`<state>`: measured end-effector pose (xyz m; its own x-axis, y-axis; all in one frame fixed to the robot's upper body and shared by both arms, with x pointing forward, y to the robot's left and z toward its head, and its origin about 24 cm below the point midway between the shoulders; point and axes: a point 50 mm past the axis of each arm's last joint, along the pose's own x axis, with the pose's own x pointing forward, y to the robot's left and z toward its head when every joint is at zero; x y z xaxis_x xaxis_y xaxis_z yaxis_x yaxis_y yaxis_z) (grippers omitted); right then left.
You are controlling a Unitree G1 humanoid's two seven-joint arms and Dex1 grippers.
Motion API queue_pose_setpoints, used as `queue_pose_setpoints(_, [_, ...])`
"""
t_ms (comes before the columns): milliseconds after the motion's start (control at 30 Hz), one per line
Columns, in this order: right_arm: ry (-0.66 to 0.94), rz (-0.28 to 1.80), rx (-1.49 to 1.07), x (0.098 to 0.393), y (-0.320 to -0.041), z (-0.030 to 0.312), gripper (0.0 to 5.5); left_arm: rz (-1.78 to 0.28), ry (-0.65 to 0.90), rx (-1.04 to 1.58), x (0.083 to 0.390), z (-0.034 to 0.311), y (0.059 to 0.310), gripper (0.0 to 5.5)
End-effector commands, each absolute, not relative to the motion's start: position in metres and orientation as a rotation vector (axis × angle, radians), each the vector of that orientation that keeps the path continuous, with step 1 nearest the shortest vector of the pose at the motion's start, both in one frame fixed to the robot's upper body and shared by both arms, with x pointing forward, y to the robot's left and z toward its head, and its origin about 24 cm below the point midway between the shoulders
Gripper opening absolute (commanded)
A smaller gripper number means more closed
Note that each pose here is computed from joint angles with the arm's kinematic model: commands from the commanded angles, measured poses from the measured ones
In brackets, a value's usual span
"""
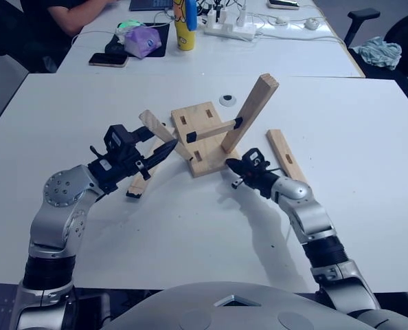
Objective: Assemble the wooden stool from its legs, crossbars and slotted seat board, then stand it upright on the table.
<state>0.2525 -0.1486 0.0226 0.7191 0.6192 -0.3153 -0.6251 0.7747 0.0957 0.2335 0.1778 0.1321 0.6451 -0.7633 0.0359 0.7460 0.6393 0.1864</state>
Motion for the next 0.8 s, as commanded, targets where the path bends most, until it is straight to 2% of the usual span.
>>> queue_pose_setpoints(33, [0.386, 0.663, 0.123, 0.234, -0.155, 0.005, 0.00, -0.850, -0.128, 0.162, 0.235, 0.133, 0.180, 2.08])
queue_pose_setpoints(200, [0.248, 0.705, 0.223, 0.234, -0.143, 0.020, 0.00, -0.855, -0.125, 0.151, 0.237, 0.131, 0.179, 2.08])
queue_pose_setpoints(467, [0.159, 0.771, 0.281, 0.233, -0.135, 0.037, 0.00, -0.843, -0.112, 0.141, 0.236, 0.128, 0.182, 2.08])
queue_pose_setpoints(667, [0.128, 0.775, 0.177, 0.255, -0.094, 0.035, 0.00, -0.843, -0.096, 0.130, 0.236, 0.123, 0.181, 2.08])
queue_pose_setpoints(800, [0.108, 0.726, 0.094, 0.270, -0.080, 0.032, 0.00, -0.857, -0.091, 0.125, 0.237, 0.122, 0.179, 2.08])
